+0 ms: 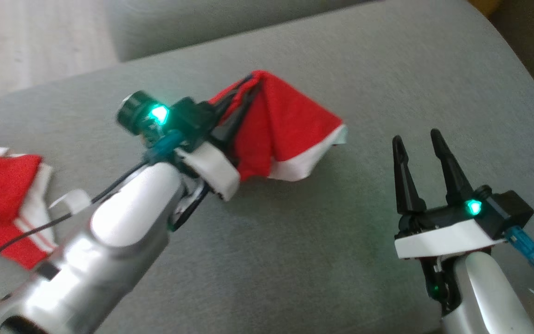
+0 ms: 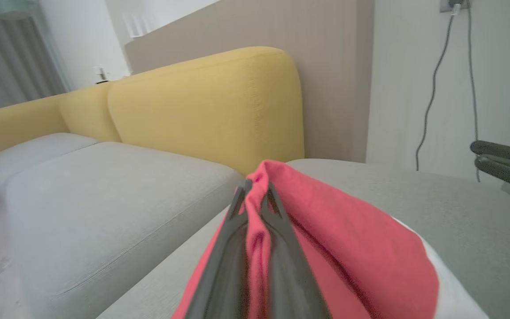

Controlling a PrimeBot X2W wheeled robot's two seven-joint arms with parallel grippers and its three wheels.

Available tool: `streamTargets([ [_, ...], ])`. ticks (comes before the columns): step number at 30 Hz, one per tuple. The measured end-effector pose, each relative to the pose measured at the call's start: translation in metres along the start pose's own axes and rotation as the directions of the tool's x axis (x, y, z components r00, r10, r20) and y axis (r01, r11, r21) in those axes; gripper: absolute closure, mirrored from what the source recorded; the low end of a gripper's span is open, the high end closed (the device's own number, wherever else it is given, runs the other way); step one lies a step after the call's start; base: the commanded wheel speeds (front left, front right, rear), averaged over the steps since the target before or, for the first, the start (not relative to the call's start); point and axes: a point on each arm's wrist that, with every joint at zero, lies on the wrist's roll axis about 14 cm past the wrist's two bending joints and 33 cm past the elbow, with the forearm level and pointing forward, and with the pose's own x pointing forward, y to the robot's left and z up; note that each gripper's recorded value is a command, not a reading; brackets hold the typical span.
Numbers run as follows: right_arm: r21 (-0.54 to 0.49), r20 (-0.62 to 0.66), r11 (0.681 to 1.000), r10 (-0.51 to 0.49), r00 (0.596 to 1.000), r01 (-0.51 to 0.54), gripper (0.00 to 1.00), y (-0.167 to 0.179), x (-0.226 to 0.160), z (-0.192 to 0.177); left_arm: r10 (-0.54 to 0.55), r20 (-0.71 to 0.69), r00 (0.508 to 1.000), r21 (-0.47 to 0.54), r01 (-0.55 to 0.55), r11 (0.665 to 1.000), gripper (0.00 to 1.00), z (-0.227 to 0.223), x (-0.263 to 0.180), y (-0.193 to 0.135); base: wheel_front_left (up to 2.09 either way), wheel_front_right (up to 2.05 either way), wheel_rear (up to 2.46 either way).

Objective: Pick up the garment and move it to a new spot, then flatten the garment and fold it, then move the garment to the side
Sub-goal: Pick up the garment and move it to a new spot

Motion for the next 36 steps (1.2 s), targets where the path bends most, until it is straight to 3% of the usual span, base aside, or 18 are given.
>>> streamTargets([
  [2, -0.007, -0.001, 1.000, -0.023, 1.000, 0.023, 0.00, -0.008, 0.000, 0.000, -0.059, 0.007, 0.998, -0.013, 0.059, 0.998, 1.00, -0.004, 0.016, -0.015, 0.00, 0.00, 0.00],
  [3, -0.010, -0.004, 0.999, -0.033, 0.999, 0.033, 0.00, -0.011, -0.001, -0.001, -0.076, 0.018, 0.997, -0.016, 0.076, 0.997, 0.61, -0.005, 0.023, -0.019, 0.00, 0.00, 0.00],
  [4, -0.014, -0.011, 0.999, -0.044, 0.999, 0.044, 0.00, -0.015, -0.002, -0.002, -0.085, 0.028, 0.996, -0.016, 0.085, 0.996, 0.00, -0.006, 0.030, -0.022, 0.00, 0.00, 0.00],
  [10, -0.017, -0.035, 0.996, -0.085, 0.996, 0.084, 0.00, -0.028, -0.003, -0.010, -0.085, 0.036, 0.996, -0.048, 0.087, 0.995, 0.00, -0.022, 0.045, -0.021, 0.00, 0.00, 0.00],
  [15, -0.023, -0.030, 0.999, -0.035, 0.999, 0.034, 0.00, -0.014, 0.007, -0.011, 0.078, 0.025, 0.997, -0.044, -0.077, 0.996, 0.00, -0.027, 0.022, 0.029, 0.00, 0.00, 0.00],
  [18, -0.034, -0.024, 0.999, 0.012, 1.000, -0.013, 0.00, 0.001, 0.013, -0.011, 0.201, 0.034, 0.979, -0.050, -0.199, 0.979, 0.00, -0.024, -0.007, 0.060, 0.00, 0.00, 0.00],
  [25, -0.039, -0.024, 0.992, 0.117, 0.993, -0.118, 0.00, 0.036, 0.022, -0.013, 0.457, 0.004, 0.889, -0.099, -0.454, 0.885, 0.00, -0.042, -0.113, 0.090, 0.00, 0.00, 0.00],
  [31, -0.038, -0.061, 0.976, 0.210, 0.976, -0.213, 0.00, 0.068, 0.014, -0.025, 0.589, -0.060, 0.806, -0.116, -0.592, 0.798, 0.00, -0.066, -0.196, 0.068, 0.00, 0.00, 0.00],
  [36, -0.034, -0.072, 0.966, 0.255, 0.964, -0.258, 0.00, 0.084, 0.008, -0.028, 0.673, -0.072, 0.736, -0.187, -0.673, 0.716, 0.00, -0.071, -0.231, 0.048, 0.00, 0.00, 0.00],
])
